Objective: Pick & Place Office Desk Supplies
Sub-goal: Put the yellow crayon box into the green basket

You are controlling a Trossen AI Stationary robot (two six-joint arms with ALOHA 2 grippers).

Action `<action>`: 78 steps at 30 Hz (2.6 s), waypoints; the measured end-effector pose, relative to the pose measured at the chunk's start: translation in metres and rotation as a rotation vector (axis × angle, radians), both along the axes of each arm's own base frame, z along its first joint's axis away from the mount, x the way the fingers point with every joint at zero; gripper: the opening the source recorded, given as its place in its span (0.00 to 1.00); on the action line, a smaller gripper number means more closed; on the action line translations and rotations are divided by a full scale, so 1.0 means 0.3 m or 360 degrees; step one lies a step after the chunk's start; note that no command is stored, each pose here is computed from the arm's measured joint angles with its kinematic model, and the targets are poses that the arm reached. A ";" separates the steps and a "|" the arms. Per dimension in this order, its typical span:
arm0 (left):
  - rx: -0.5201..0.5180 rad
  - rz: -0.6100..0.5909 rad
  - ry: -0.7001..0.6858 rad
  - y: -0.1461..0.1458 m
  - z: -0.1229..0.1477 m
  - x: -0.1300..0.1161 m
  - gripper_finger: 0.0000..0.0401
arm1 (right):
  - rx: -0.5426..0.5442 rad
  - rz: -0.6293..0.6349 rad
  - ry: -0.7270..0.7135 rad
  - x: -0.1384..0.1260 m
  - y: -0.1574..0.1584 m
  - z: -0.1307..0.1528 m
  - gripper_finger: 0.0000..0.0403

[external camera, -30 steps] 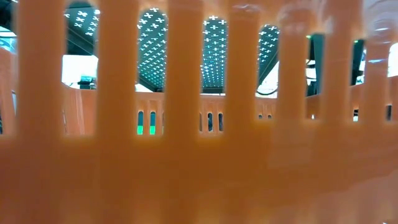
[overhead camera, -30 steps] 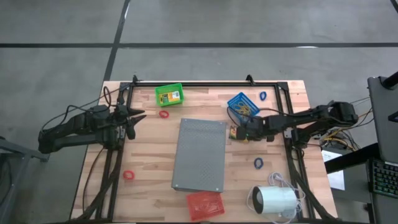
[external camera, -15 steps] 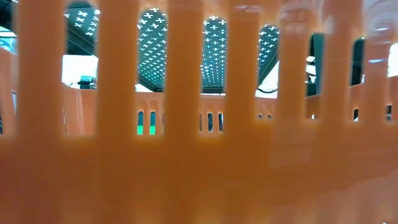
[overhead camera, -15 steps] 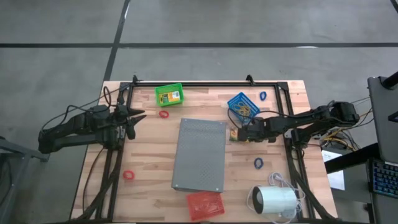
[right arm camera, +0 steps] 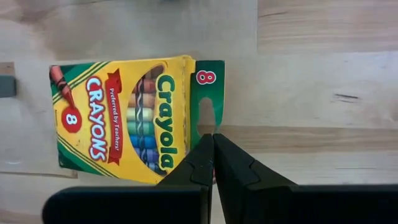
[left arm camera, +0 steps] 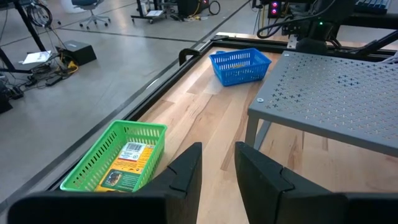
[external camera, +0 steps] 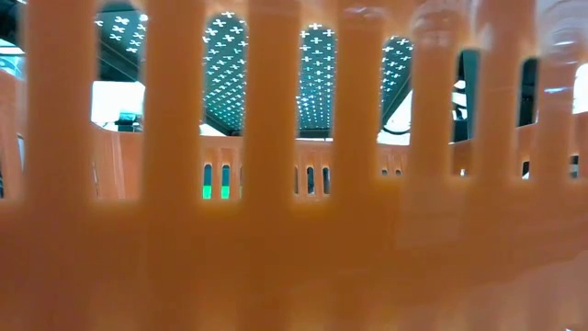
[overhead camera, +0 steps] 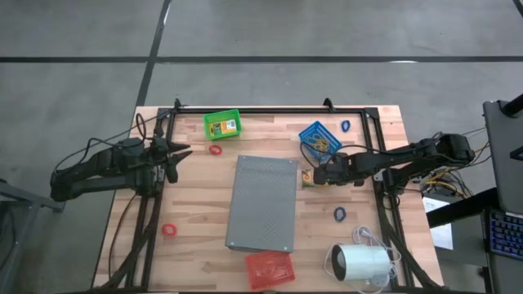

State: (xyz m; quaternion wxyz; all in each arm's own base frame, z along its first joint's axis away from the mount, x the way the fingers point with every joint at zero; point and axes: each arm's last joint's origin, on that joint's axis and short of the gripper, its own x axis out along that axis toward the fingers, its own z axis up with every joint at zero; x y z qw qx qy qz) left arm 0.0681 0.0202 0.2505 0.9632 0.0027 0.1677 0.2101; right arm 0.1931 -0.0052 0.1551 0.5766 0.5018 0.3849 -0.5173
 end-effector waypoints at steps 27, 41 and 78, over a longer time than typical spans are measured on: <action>0.0000 0.0000 0.0000 0.000 0.000 0.000 0.24 | -0.0025 -0.0013 0.0011 -0.016 -0.002 -0.027 0.08; 0.0000 0.0000 -0.0001 0.000 0.000 0.000 0.24 | -0.0158 -0.0036 0.0124 -0.013 -0.014 -0.090 0.30; 0.0000 0.0000 -0.0001 0.000 0.000 0.000 0.25 | -0.0068 0.0101 0.0148 0.022 -0.009 -0.115 0.04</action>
